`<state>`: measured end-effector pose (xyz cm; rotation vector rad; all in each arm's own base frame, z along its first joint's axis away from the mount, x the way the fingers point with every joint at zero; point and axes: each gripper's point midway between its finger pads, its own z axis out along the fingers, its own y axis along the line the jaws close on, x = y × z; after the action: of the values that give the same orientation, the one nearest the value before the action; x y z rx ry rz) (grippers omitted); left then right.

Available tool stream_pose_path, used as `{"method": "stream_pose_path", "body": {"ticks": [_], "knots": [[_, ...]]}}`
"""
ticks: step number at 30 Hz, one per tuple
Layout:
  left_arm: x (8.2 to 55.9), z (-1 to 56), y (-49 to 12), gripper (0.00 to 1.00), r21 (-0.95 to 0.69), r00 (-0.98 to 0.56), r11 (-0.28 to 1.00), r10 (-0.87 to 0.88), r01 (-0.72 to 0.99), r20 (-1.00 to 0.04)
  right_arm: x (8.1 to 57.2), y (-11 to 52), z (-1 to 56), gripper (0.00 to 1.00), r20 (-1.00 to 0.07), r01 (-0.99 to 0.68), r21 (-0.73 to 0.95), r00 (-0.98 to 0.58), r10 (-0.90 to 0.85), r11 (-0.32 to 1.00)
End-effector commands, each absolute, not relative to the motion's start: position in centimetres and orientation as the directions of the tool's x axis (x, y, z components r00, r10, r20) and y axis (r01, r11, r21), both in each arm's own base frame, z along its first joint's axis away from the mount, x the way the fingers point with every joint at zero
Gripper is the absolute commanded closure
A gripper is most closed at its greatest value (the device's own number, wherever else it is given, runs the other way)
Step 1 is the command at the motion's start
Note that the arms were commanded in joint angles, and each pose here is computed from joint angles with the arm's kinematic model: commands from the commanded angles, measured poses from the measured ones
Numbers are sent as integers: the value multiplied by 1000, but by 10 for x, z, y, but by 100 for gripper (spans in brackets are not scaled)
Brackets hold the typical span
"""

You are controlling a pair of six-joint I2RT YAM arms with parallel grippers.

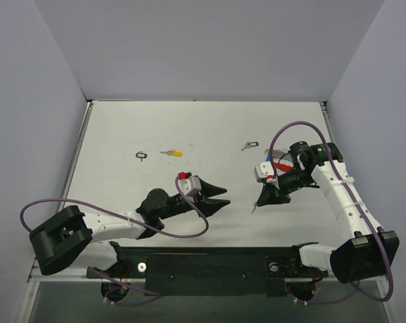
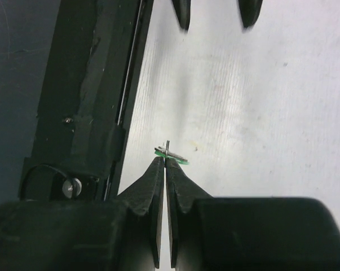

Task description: Put the keys on the keyring

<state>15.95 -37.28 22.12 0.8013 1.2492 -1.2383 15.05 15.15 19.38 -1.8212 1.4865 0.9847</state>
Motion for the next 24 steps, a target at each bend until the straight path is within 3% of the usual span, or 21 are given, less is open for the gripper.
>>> {"method": "stream_pose_path", "body": {"ticks": [1,7,13,24], "knots": [[170,235,-350,48,-85,-30,285,-193,955,-981,125,125,187,100,-702,-966,249,-128,-700,-74],[180,234,-318,46,35,44,393,-14,919,-999,148,94,167,100,-532,-931,295,-346,-773,214],[181,224,-285,41,175,113,429,166,886,-980,153,52,145,100,-373,-860,291,-506,-778,420],[172,214,-262,40,288,171,418,296,861,-940,128,-5,114,100,-33,-724,331,-650,-759,605]]}}
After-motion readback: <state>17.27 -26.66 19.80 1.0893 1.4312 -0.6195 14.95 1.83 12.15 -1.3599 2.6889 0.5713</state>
